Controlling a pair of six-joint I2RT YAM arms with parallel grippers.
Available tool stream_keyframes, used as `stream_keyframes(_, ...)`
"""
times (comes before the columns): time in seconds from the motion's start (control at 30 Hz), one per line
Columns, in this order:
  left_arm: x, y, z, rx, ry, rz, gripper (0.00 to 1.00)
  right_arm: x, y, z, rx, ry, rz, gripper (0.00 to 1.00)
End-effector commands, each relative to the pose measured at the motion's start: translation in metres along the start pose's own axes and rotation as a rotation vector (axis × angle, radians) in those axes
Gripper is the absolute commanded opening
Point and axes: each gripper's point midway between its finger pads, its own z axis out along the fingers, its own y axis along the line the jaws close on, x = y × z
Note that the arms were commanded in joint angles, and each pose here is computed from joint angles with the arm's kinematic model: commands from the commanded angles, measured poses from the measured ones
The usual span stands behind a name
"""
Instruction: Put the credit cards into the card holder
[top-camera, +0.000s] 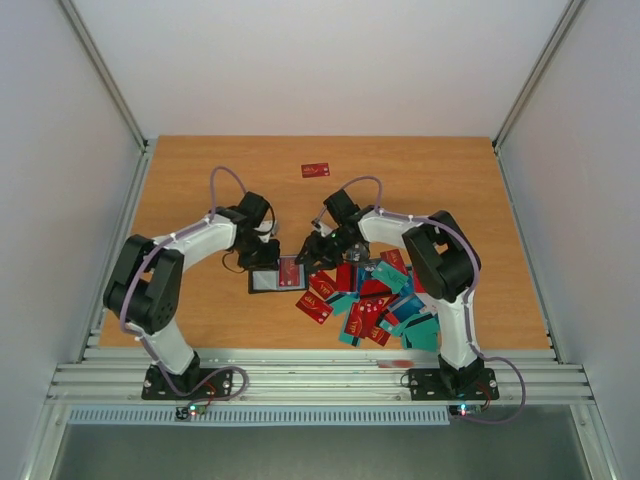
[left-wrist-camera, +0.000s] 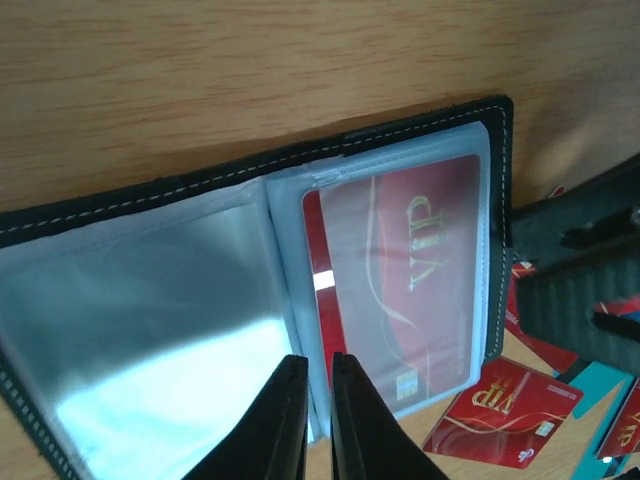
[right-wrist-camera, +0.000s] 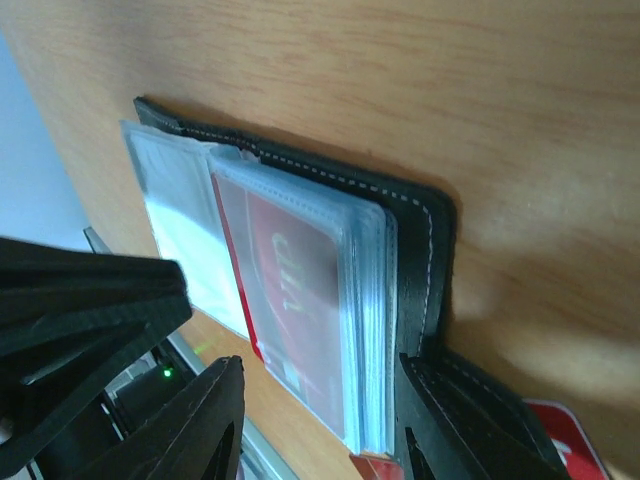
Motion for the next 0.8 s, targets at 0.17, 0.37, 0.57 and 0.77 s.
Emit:
stream_keyframes(0.17, -0.003, -0.005, 0.024, 0.055, 0.032, 0.009, 0.05, 0.015, 0.009, -0.008, -0.014, 0.009, -0.007, 0.43)
stream_keyframes(0.37, -0.002, -0.003, 0.031, 0.052, 0.061, 0.013, 0.00, 0.016, 0.010, -0.004, -0.035, 0.027, -0.001, 0.43)
stream_keyframes(0.57, 0.002, 0.001, 0.040, 0.047, 0.084, 0.014, 0.00, 0.016, 0.016, -0.003, -0.055, 0.035, -0.011, 0.42)
stream_keyframes(0.77, 0.006, 0.004, 0.046, 0.039, 0.102, 0.007, 0.00, 0.016, 0.020, -0.004, -0.063, 0.039, -0.013, 0.42)
